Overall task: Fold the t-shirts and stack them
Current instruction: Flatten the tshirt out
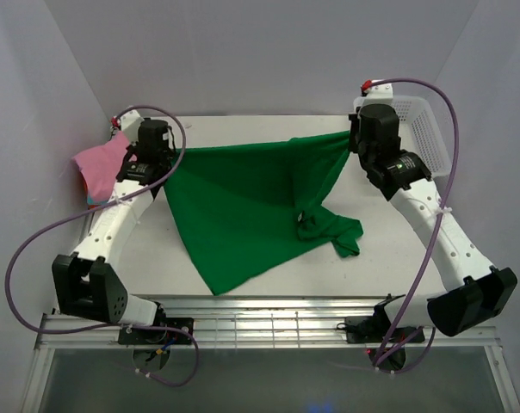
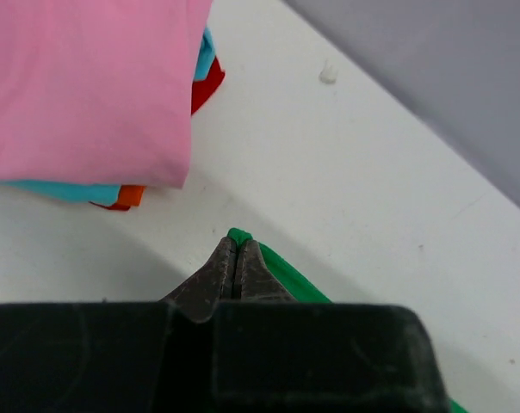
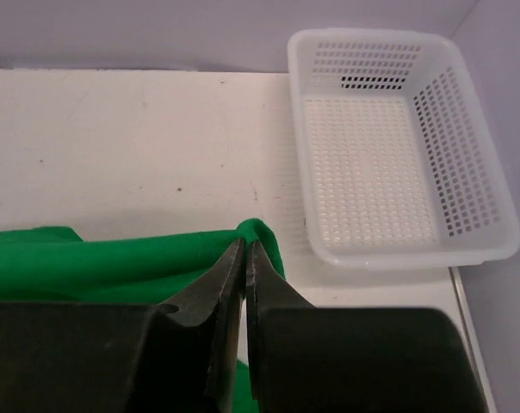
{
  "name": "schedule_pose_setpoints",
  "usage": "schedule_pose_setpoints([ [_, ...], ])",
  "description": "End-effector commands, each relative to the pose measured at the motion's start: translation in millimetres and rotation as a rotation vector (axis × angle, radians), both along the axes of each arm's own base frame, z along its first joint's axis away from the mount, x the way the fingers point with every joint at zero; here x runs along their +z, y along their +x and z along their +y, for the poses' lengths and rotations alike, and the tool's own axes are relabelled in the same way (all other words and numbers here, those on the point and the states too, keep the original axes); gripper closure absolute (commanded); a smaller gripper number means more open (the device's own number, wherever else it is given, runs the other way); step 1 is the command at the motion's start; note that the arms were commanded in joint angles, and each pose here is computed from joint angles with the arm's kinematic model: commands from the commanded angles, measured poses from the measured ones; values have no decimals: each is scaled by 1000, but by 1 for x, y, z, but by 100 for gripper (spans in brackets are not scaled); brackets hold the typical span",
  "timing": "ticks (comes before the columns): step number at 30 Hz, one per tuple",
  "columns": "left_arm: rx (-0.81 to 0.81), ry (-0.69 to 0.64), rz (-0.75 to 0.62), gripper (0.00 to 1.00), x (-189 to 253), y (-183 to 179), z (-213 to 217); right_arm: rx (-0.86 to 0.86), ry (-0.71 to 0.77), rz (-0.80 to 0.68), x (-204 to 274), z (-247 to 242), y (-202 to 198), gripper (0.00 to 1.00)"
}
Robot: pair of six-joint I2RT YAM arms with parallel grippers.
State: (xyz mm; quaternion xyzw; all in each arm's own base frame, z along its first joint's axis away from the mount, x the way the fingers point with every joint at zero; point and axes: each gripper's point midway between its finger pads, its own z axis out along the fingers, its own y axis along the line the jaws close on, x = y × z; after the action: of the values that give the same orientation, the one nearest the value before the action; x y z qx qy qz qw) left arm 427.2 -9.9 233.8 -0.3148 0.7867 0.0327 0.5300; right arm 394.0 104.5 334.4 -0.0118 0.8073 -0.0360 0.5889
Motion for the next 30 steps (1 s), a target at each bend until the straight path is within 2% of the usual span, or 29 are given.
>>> schedule_pose_setpoints([
  [1,60,77,-99,100,74,-25,24,-45,-46,-40,31,-29,-1,92],
  [6,-86,68,-153,100,120,-48,9,-42,-14,-129,81,-40,-11,92],
  [10,-261,37,-264,100,160,-82,-13,-31,34,-240,133,-50,-44,92],
  [11,-285,44,-315,100,180,-100,-12,-29,37,-249,140,-53,-52,92],
  [14,-376,40,-378,100,213,-133,-21,18,53,-364,192,-60,-88,92],
  [15,-403,38,-439,100,243,-148,-23,55,75,-413,210,-60,-106,92],
  [17,-481,21,-457,100,262,-170,-33,87,118,-506,247,-65,-138,92],
  [18,-503,22,-530,100,294,-189,-34,119,140,-556,263,-67,-159,92],
  [20,-561,3,-555,100,311,-212,-40,156,181,-659,299,-74,-197,92],
  [21,-579,-2,-634,100,339,-234,-40,194,188,-685,307,-73,-214,92],
  [24,-661,-34,-711,100,366,-271,-50,232,217,-813,338,-86,-267,92],
  [25,-672,-32,-777,100,386,-292,-48,238,223,-845,344,-89,-279,92],
  [30,-725,-68,-827,100,400,-323,-54,244,288,-977,359,-108,-335,92],
])
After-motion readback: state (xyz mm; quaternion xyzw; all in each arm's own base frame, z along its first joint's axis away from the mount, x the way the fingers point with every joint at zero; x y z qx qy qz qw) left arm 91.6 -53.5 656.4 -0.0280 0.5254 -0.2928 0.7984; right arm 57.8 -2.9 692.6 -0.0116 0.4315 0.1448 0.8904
